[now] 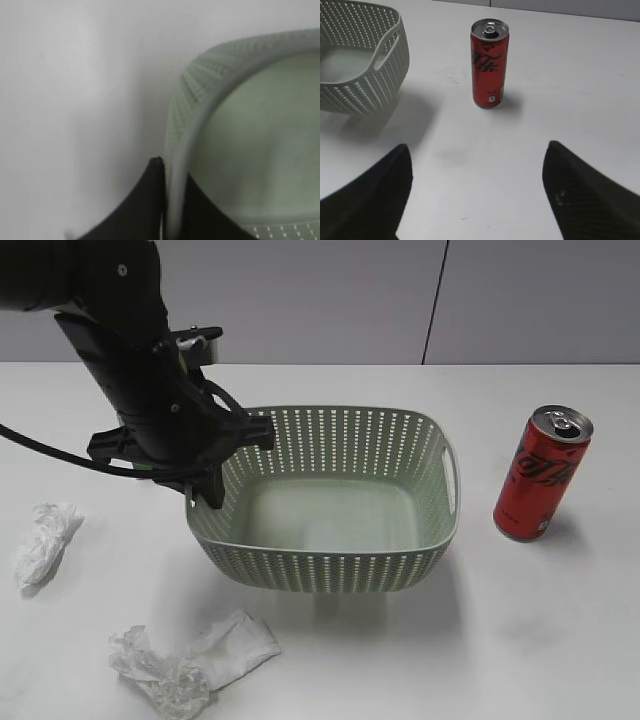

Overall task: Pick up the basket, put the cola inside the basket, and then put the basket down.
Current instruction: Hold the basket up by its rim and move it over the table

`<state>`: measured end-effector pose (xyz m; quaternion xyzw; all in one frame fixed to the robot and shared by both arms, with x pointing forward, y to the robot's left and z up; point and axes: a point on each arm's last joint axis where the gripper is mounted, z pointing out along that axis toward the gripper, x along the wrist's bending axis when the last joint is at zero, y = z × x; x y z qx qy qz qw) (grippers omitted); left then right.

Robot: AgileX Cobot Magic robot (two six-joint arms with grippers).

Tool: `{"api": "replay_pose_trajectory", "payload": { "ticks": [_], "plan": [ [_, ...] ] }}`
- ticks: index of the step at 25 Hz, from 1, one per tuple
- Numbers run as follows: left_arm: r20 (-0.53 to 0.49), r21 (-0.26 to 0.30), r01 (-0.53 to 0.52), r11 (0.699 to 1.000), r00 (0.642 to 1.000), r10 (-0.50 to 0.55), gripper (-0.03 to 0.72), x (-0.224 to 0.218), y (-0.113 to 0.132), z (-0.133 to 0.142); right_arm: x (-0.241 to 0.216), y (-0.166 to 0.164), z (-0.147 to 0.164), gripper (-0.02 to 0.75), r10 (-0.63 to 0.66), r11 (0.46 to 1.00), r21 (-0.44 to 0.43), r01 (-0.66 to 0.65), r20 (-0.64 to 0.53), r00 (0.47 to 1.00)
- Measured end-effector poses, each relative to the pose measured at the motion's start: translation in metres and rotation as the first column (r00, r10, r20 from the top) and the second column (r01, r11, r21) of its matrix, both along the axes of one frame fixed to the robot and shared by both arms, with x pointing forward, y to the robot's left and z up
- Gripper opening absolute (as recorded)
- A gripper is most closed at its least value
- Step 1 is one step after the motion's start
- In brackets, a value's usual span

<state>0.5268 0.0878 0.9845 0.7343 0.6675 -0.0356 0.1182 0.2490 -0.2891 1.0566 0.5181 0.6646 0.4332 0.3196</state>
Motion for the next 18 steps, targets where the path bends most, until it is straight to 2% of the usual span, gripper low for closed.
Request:
{"api": "replay_pose_trajectory", "payload": {
  "ticks": [8,12,18],
  "plan": [
    [0.002,0.003,0.002,1.000,1.000,-0.002,-0.004,0.000,0.000,0.000,0.048,0.009,0.064,0.648,-0.011,1.000,0.000,0.011,-0.114,0.993],
    [0.006,0.008,0.005,1.000,1.000,-0.005,-0.004,0.000,0.001,0.000,0.092,0.017,0.088,0.638,-0.012,1.000,-0.025,0.006,-0.238,0.971],
    [0.006,0.009,0.005,1.000,1.000,-0.005,-0.004,0.000,0.001,0.000,0.179,0.034,0.088,0.610,-0.021,0.998,-0.062,-0.007,-0.440,0.898]
  ]
}}
